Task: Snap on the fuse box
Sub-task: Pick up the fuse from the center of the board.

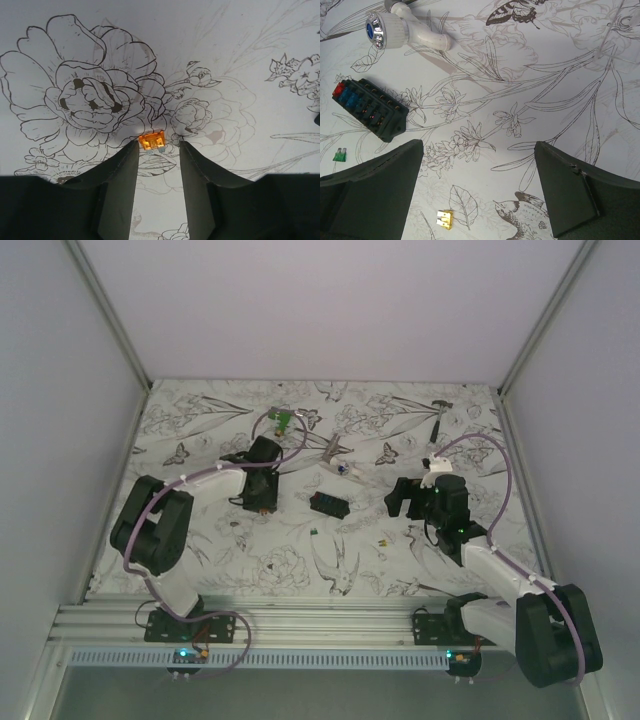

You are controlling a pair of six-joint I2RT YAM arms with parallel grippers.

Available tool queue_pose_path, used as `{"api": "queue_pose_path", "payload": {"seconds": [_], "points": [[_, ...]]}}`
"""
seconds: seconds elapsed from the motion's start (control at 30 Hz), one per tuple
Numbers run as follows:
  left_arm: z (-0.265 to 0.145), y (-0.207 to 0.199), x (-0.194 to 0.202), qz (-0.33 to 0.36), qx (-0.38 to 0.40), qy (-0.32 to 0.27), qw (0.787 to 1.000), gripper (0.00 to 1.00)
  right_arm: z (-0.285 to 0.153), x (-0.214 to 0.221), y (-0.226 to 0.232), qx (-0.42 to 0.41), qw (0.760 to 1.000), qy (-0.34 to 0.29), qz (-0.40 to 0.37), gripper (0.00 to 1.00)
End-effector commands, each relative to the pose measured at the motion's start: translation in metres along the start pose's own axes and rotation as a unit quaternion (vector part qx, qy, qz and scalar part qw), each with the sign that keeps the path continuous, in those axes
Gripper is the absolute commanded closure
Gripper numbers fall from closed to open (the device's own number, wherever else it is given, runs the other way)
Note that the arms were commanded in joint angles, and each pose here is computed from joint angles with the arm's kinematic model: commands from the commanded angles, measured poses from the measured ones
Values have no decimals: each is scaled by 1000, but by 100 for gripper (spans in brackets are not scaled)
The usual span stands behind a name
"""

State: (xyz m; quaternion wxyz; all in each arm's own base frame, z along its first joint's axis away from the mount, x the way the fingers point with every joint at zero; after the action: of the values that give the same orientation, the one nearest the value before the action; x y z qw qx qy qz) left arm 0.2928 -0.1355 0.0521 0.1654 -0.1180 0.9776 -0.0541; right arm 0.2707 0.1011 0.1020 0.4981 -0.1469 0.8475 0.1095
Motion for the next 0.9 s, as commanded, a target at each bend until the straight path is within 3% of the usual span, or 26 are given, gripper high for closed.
{"api": "queue_pose_path", "payload": {"seconds": [0.0, 0.4, 0.87], "points": [[6, 7, 6, -15, -48, 3, 999, 59, -2, -10, 3, -2, 1000, -14, 2, 1], [14, 9, 9, -49, -71, 2, 996, 67, -2, -12, 4, -6, 1000, -16, 3, 1], [1, -5, 7, -56, -31, -1, 998, 79, -5, -15, 8, -19, 1000, -23, 4, 1]]}}
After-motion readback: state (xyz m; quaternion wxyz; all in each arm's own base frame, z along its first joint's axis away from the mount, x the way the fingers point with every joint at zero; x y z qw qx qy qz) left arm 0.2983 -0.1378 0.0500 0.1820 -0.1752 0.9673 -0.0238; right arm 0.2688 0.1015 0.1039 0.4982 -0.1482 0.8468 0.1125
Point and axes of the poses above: each gripper's point midway between its finger pads, its own z axis out along the fingers, its own y axis along the line the jaws close on, x = y × z, the point moved 4 cm from there along -z, back along the fingers, and after that the axes turned 14 degrees about -z, right-handed, at the moved point
